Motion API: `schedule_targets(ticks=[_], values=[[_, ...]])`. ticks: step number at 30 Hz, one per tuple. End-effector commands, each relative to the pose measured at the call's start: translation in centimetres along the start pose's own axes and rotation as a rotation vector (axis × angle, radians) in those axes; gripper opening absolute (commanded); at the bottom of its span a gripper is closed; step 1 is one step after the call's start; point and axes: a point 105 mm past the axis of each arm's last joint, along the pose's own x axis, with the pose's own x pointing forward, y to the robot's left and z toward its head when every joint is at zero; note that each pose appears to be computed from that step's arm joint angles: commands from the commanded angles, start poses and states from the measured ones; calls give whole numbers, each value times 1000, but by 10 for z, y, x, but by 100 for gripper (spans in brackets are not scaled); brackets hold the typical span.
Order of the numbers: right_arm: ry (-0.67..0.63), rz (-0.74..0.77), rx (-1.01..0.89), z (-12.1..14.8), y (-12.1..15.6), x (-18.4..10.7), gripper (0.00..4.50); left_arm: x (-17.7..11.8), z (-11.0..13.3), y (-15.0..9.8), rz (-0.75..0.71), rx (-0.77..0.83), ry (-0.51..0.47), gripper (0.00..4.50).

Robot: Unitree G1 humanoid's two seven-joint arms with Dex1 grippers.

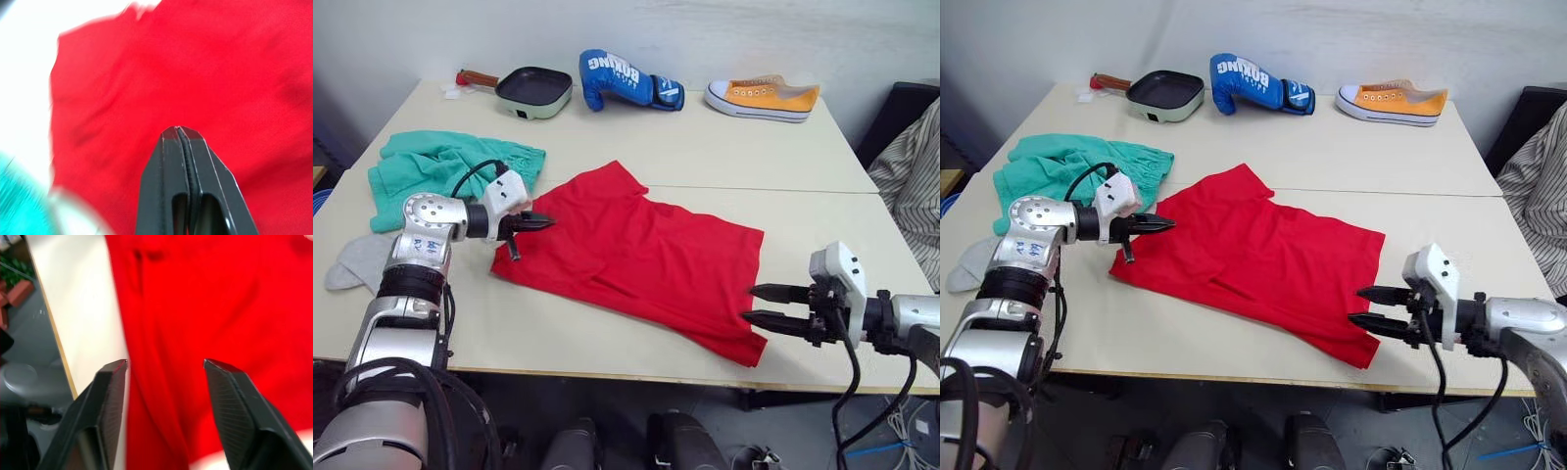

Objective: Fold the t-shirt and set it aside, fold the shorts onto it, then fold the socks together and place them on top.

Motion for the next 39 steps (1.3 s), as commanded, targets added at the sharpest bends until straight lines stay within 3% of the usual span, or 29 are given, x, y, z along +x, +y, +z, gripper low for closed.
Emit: schedule_targets(ticks=[1, 5, 10, 14, 18, 21, 23, 26, 31, 35, 39], values=[[7, -8, -66, 0, 15, 14, 144, -2, 12, -31, -177, -22, -24, 0], [114, -37, -160, -27, 15, 30, 4, -6, -3, -53, -285, -50, 68, 0], [232, -77, -179, -60, 5, 40, 4, -4, -32, -57, -277, -2, 211, 0], [383, -85, -185, -95, -1, 28, 4, -1, -56, -42, -188, 41, 301, 0], [438, -27, -189, -108, 8, 7, 4, 2, -62, -17, -48, 83, 325, 0], [460, -10, -190, -109, 11, -12, 4, 0, -60, 11, 113, 81, 323, 0], [466, -21, -201, -107, 8, -21, 4, -2, -58, 18, 138, 67, 315, 0], [378, -22, -197, -90, 7, -24, 4, -3, -40, 13, 41, 5, 205, 0], [125, -8, -151, -36, 10, -8, 4, 1, 7, 5, -87, -51, 2, 0], [65, 22, -129, -22, 14, 14, 4, 17, 9, 3, -86, 6, 41, 0], [152, 46, -160, -43, 14, 39, 4, 37, -10, -11, -184, 11, 140, 0]])
